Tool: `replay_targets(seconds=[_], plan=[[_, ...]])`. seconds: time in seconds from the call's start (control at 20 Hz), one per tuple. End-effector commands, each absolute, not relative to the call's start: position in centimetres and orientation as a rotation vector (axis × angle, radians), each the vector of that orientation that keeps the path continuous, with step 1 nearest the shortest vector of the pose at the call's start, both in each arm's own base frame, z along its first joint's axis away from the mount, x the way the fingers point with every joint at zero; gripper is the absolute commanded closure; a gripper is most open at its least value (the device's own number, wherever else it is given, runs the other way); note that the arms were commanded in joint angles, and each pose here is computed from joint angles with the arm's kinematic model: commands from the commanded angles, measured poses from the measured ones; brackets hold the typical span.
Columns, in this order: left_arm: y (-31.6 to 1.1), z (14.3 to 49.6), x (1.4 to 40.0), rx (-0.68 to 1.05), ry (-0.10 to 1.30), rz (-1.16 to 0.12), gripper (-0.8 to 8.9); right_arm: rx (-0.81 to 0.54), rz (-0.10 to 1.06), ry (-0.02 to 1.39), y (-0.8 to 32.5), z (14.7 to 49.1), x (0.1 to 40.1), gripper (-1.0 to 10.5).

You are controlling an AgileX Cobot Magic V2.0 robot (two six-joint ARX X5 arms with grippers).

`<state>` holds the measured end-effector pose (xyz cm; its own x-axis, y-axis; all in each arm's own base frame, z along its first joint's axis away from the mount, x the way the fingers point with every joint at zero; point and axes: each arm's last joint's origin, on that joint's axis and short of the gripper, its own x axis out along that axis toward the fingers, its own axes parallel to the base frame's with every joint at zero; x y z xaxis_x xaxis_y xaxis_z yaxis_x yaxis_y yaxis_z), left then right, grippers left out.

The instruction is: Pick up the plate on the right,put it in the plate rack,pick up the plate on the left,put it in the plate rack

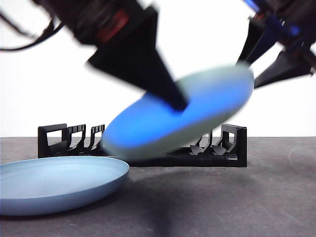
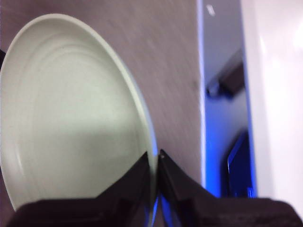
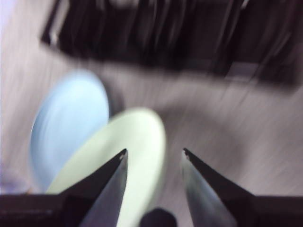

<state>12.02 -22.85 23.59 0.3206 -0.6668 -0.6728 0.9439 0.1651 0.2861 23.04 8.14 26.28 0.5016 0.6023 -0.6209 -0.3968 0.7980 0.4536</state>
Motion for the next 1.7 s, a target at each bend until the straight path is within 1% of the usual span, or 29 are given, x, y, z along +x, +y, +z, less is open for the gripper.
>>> replay_targets(seconds=[0.05, 0.15, 0.25, 0.4, 0.5, 0.6, 0.85, 1.0, 1.15, 1.4, 1.65, 1.7], plan=[[-23.1, 26.5, 12.2, 0.571, 0.364, -1.155, 8.22, 0.236, 0.542, 0.741, 7.7, 27.8, 22.4, 7.6], [-22.6, 28.4, 12.6, 0.476, 0.323, -1.114, 8.23, 0.208, 0.464, 0.662, 7.2, 28.9, 21.8, 7.6], [-21.4, 29.8, 13.5, 0.407, 0.302, -1.011, 8.23, 0.19, 0.4, 0.619, 6.9, 29.6, 21.4, 7.6], [-18.4, 31.3, 15.5, 0.257, 0.3, -0.894, 8.23, 0.186, 0.386, 0.608, 6.8, 29.7, 21.2, 7.6], [-16.1, 32.1, 17.3, 0.133, 0.29, -0.871, 8.23, 0.186, 0.386, 0.611, 6.8, 29.7, 21.2, 7.6], [-13.9, 32.6, 19.2, 0.017, 0.277, -0.873, 8.23, 0.186, 0.386, 0.611, 6.8, 29.7, 21.2, 7.6], [-8.6, 32.9, 23.0, -0.17, 0.252, -0.854, 8.23, 0.186, 0.385, 0.612, 6.8, 29.7, 21.2, 7.6], [-6.4, 32.2, 25.5, -0.272, 0.254, -0.867, 8.23, 0.186, 0.386, 0.61, 6.8, 29.7, 21.2, 7.6], [-5.5, 30.3, 27.6, -0.312, 0.306, -0.809, 8.23, 0.186, 0.386, 0.611, 6.8, 29.7, 21.2, 7.6], [-5.4, 27.2, 29.9, -0.34, 0.396, -0.779, 8.23, 0.186, 0.386, 0.611, 6.8, 29.7, 21.2, 7.6], [-5.5, 24.8, 31.1, -0.364, 0.485, -0.756, 8.23, 0.187, 0.387, 0.611, 6.8, 29.7, 21.2, 7.6], [-5.5, 24.6, 31.1, -0.359, 0.499, -0.735, 8.23, 0.19, 0.388, 0.612, 6.9, 29.7, 21.2, 7.6]])
